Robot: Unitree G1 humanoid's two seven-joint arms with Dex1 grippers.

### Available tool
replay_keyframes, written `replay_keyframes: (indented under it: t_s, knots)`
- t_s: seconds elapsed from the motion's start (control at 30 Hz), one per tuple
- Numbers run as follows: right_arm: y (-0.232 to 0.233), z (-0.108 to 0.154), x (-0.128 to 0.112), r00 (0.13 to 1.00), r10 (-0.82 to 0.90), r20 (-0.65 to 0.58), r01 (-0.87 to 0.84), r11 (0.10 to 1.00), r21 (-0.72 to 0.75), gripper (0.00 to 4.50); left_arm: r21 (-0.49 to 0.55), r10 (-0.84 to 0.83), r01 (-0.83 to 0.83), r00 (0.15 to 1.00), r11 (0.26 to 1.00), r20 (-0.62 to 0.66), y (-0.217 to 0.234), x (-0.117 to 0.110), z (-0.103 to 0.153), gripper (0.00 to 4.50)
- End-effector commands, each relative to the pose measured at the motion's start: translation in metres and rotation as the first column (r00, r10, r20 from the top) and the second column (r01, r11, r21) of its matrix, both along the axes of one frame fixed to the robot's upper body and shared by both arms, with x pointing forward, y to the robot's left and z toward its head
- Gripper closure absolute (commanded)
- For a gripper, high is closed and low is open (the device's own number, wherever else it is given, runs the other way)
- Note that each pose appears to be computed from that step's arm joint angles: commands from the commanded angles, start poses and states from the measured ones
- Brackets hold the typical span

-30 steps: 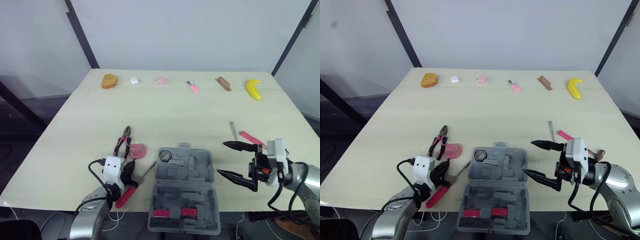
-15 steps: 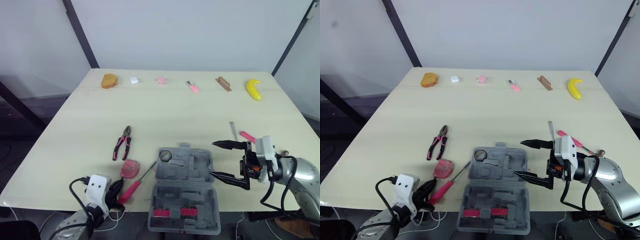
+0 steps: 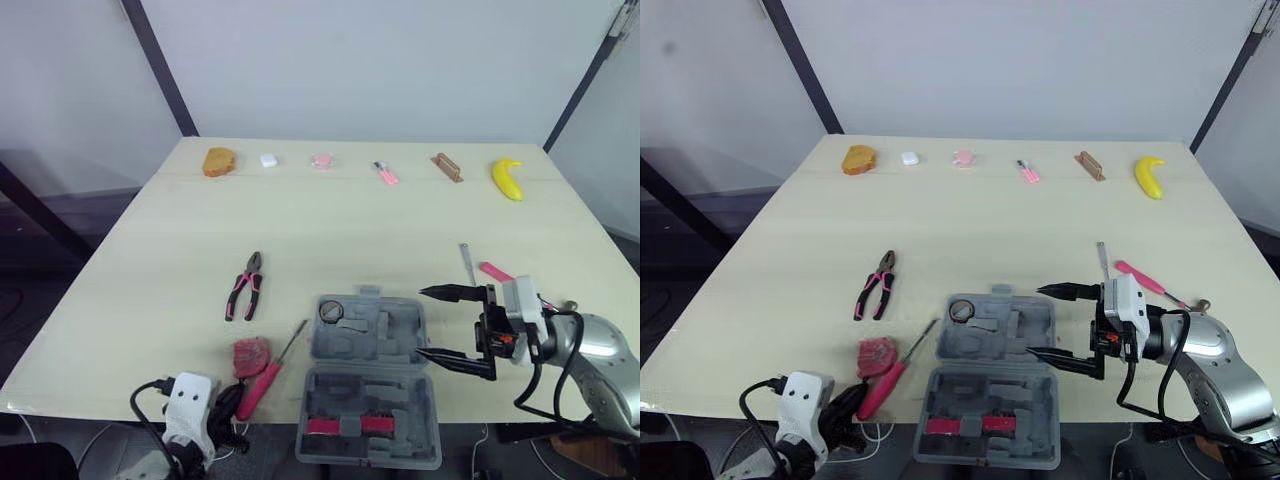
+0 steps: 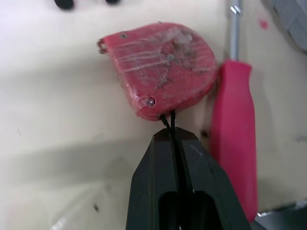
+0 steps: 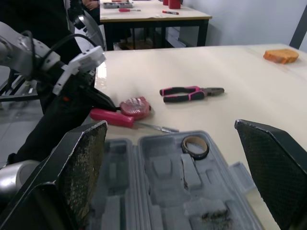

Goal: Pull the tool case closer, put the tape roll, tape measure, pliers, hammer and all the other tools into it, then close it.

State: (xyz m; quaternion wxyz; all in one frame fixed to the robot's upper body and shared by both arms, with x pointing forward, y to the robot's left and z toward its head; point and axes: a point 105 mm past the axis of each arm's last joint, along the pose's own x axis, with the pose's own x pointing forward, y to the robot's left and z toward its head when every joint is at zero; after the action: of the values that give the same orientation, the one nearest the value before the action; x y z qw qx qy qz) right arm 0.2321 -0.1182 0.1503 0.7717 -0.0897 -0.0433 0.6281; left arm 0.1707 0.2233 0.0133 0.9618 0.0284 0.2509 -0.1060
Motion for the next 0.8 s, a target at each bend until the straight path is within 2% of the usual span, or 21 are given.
replay_keyframes:
  t_s: [0.03, 0.3, 0.6, 0.8]
  knots:
    - [0.003, 0.007, -0.001, 0.998, 0.026, 0.049, -0.027, 1.000, 0.015, 0.00, 0.033, 0.007, -0.008, 1.000, 0.999, 0.020, 0.009, -0.002, 0.008, 4.41]
    - [0.004, 0.005, -0.004, 0.998, 0.058, 0.040, -0.059, 0.998, 0.012, 0.00, 0.042, 0.008, -0.008, 1.000, 0.999, 0.001, 0.015, -0.010, 0.005, 4.41]
    - [0.005, -0.001, -0.013, 0.989, 0.138, 0.048, -0.135, 0.989, -0.061, 0.00, -0.001, -0.008, 0.008, 1.000, 1.000, -0.008, 0.012, -0.013, 0.005, 4.41]
    - [0.003, 0.000, -0.011, 0.991, 0.119, 0.060, -0.116, 0.992, -0.056, 0.00, -0.022, -0.028, 0.028, 1.000, 0.999, 0.004, 0.013, -0.014, 0.010, 1.58]
